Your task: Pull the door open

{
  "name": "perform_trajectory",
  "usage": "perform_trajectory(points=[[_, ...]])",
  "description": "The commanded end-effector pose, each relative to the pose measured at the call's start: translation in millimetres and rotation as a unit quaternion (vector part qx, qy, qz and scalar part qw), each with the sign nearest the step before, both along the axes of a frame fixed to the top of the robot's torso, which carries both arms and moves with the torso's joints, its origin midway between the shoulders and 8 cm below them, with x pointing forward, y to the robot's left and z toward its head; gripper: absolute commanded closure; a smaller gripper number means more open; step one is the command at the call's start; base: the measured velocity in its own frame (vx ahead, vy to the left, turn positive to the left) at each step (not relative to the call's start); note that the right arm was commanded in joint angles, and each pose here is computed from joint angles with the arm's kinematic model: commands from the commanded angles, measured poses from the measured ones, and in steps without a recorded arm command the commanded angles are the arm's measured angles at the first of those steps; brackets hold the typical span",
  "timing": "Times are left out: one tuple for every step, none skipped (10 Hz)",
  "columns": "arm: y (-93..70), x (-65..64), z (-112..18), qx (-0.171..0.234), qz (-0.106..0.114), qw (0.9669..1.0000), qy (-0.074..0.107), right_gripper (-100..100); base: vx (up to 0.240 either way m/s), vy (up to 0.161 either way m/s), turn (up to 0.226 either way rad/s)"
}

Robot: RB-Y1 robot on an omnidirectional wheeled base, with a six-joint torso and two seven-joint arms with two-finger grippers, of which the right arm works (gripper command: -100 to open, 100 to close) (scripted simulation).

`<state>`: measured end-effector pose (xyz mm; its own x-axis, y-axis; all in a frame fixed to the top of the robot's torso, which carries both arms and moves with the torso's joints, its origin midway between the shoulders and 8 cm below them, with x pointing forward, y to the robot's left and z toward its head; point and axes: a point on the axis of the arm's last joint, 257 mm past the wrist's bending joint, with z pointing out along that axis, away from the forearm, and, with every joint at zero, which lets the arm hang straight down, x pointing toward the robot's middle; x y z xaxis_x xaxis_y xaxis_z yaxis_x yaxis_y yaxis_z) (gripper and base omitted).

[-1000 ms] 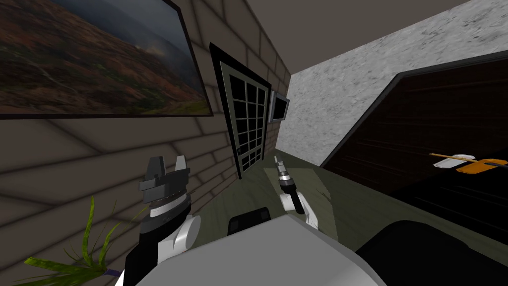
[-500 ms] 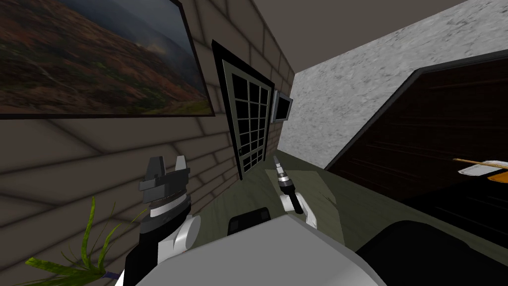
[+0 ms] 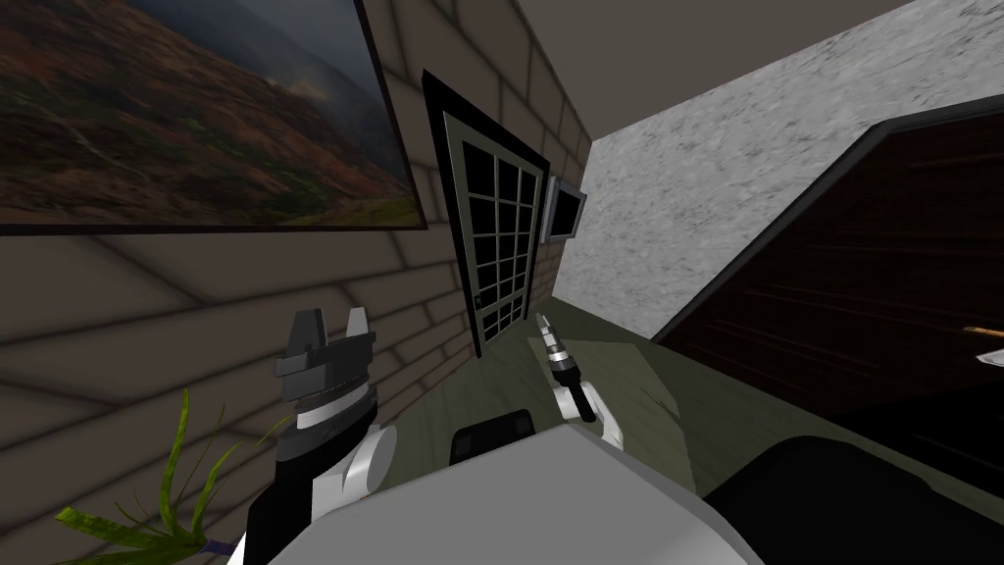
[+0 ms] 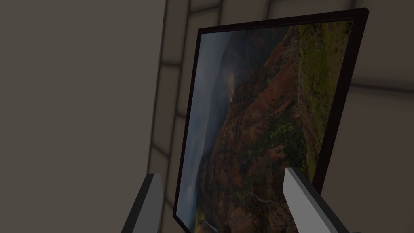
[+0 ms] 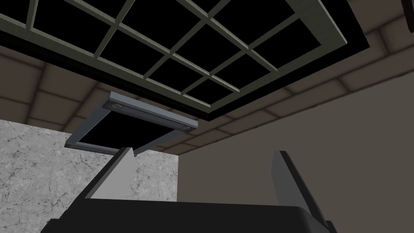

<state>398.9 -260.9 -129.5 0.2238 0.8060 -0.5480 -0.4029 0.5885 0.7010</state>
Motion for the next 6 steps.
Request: perform_trajectory(points=[[2.0, 2.1, -10.0, -0.023, -0.005, 0.9997, 0.007, -100, 0.075, -0.003, 0.062], [2.7, 3.1, -16.7, -0.037, -0.008, 0.9992, 0.011, -100, 0.072, -0.003, 0.045], [3.5, 4.0, -23.5, -0.05, -0.011, 0.9986, 0.016, -100, 0.067, 0.001, 0.057], [4.3, 4.8, -30.3, -0.064, -0.013, 0.9977, 0.02, -100, 0.073, 0.004, 0.047], [5.1, 5.5, -37.1, -0.077, -0.015, 0.9966, 0.025, -100, 0.076, -0.007, 0.072], [6.0, 6.2, -44.0, -0.091, -0.018, 0.9953, 0.029, -100, 0.07, -0.009, 0.072]])
